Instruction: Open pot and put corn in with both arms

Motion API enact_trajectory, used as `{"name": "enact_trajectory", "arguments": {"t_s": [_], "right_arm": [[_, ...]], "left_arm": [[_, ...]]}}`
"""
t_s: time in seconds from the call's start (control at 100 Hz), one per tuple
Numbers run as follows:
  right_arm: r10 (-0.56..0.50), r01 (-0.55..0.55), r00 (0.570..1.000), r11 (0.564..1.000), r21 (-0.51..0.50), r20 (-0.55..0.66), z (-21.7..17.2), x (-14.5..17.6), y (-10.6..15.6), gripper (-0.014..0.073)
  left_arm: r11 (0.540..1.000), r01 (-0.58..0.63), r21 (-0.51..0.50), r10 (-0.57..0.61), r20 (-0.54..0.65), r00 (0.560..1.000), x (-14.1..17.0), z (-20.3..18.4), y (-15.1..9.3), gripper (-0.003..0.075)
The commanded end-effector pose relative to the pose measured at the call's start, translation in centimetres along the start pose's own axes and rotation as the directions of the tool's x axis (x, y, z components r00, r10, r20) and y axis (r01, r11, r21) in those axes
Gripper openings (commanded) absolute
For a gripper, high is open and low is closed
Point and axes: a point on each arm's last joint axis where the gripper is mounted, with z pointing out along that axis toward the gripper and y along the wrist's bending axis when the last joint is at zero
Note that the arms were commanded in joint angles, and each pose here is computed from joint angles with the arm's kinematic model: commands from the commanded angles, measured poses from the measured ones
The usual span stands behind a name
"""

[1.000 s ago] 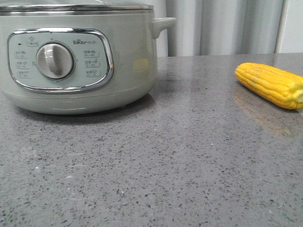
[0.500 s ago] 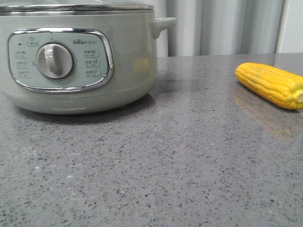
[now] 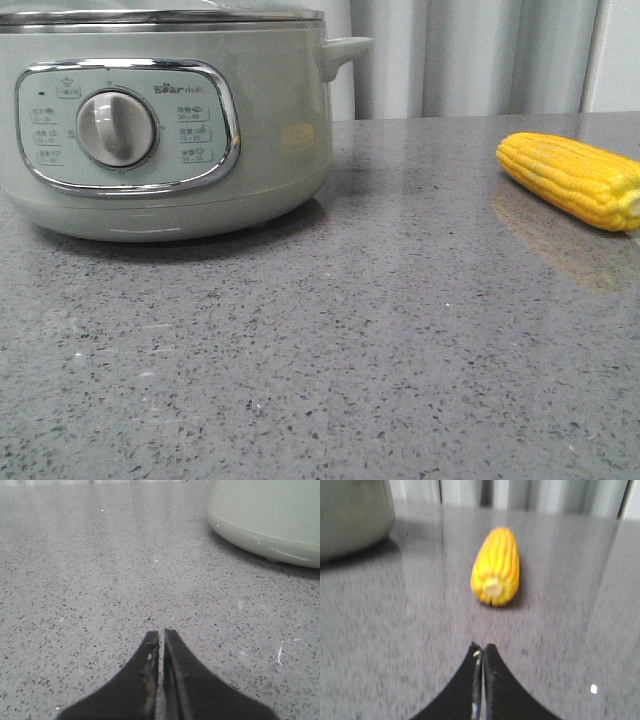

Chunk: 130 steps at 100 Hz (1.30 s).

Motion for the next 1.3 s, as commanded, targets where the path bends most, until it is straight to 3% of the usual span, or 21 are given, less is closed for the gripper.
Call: {"name": "enact_trajectory", "arguments": {"t_s": [0.0, 0.07, 0.15, 0.24, 0.32, 0.45, 0.55, 0.8, 0.89, 0.99, 1.14, 1.22, 1.29], "right_arm": [[0.085, -0.088, 0.985, 0.996, 0.016, 0.150, -0.1, -0.7, -0.2, -0.0075], [0.220, -0.224, 0.958, 0.975, -0.001, 0.182, -0.1, -0.9, -0.3, -0.0075], [0.290, -0.294, 0.934, 0.956, -0.009, 0.208, -0.2, -1.2, -0.4, -0.0075], [0.349, -0.358, 0.903, 0.934, -0.012, 0.250, -0.2, -1.5, -0.6, -0.0075], [0.381, -0.396, 0.875, 0.918, -0.011, 0.298, -0.4, -1.9, -0.9, -0.0075], [0.431, -0.450, 0.843, 0.893, -0.016, 0.321, -0.4, -2.0, -1.1, -0.0075], [0.452, -0.471, 0.833, 0.882, -0.020, 0.319, -0.4, -2.0, -1.1, -0.0075], [0.453, -0.472, 0.830, 0.881, -0.023, 0.324, -0.5, -2.2, -1.2, -0.0075], [0.455, -0.469, 0.824, 0.882, -0.045, 0.338, -0.8, -3.5, -1.1, -0.0075], [0.459, -0.456, 0.830, 0.886, -0.087, 0.317, -1.4, -5.8, -0.8, -0.0075], [0.294, -0.284, 0.941, 0.955, -0.084, 0.167, -1.1, -9.5, -0.3, -0.0074], [0.196, -0.190, 0.975, 0.980, -0.062, 0.105, -0.3, -11.7, -0.4, -0.0062], [0.151, -0.148, 0.987, 0.988, -0.052, 0.058, 0.7, -13.6, -0.6, -0.0010]], "left_arm": [[1.000, 0.015, 0.003, -0.015, 0.045, 0.999, 0.4, 0.1, 0.0, -0.0018], [0.999, 0.038, 0.012, -0.039, 0.065, 0.997, 0.2, 0.1, -0.1, -0.0018], [0.984, 0.168, 0.057, -0.173, 0.100, 0.980, -0.2, 0.1, -0.3, -0.0018], [0.924, 0.362, 0.123, -0.376, 0.122, 0.918, -0.7, 0.0, -0.6, -0.0018], [0.912, 0.388, 0.136, -0.408, 0.180, 0.895, -1.2, -0.1, -0.4, -0.0018], [0.841, 0.509, 0.182, -0.541, 0.273, 0.795, -2.2, -0.4, 0.0, -0.0018], [0.823, 0.534, 0.193, -0.568, 0.322, 0.758, -2.6, -0.5, 0.3, -0.0018], [0.816, 0.542, 0.202, -0.577, 0.349, 0.739, -3.0, -0.7, 0.4, -0.0018], [0.823, 0.527, 0.212, -0.567, 0.337, 0.751, -3.8, -1.0, 0.2, -0.0019], [0.870, 0.450, 0.204, -0.492, 0.278, 0.825, -5.2, -1.4, -0.5, -0.0019], [0.963, 0.229, 0.141, -0.251, 0.172, 0.952, -8.8, -1.6, -1.2, -0.0018], [0.986, 0.108, 0.124, -0.129, 0.172, 0.977, -11.1, -1.4, -1.4, -0.0006], [0.993, 0.031, 0.115, -0.049, 0.157, 0.986, -13.3, -0.7, -1.5, 0.0071]]}}
